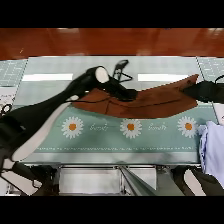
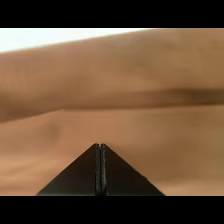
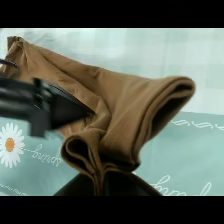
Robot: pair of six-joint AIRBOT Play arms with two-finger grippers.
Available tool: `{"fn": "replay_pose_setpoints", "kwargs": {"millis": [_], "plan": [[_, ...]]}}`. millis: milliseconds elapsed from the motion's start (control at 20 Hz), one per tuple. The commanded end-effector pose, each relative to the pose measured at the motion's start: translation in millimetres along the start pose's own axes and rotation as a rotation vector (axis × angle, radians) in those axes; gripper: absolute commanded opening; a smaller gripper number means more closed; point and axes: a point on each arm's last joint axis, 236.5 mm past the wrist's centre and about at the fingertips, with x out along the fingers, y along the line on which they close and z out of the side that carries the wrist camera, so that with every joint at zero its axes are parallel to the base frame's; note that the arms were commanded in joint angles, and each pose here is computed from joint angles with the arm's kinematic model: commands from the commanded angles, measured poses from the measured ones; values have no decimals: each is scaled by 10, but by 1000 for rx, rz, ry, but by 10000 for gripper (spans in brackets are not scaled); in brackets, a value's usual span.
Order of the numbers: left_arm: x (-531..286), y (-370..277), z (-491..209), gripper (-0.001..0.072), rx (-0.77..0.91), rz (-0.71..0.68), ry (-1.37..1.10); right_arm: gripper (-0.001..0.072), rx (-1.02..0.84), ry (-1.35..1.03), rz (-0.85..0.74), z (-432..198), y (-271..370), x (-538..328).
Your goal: Fold the shirts.
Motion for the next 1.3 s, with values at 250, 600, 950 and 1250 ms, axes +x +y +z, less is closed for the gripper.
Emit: {"fn": "replay_pose_setpoints", "kwargs": {"millis": [250,600,950,1250], "plan": [[679,-616,-490,19,51,-64,145,26,6,-40,38,13,180,-91],[-1056,721,428,19,-71,167,-83,26,-7,-63,194,182,610,175],[-3000,1573,-221,20,-163,465,-388,26,-41,55,345,187,1442,1643],[-3392,1604,-1195,20,-245,521,-541,26,-21,229,393,-4,1752,2816]]}}
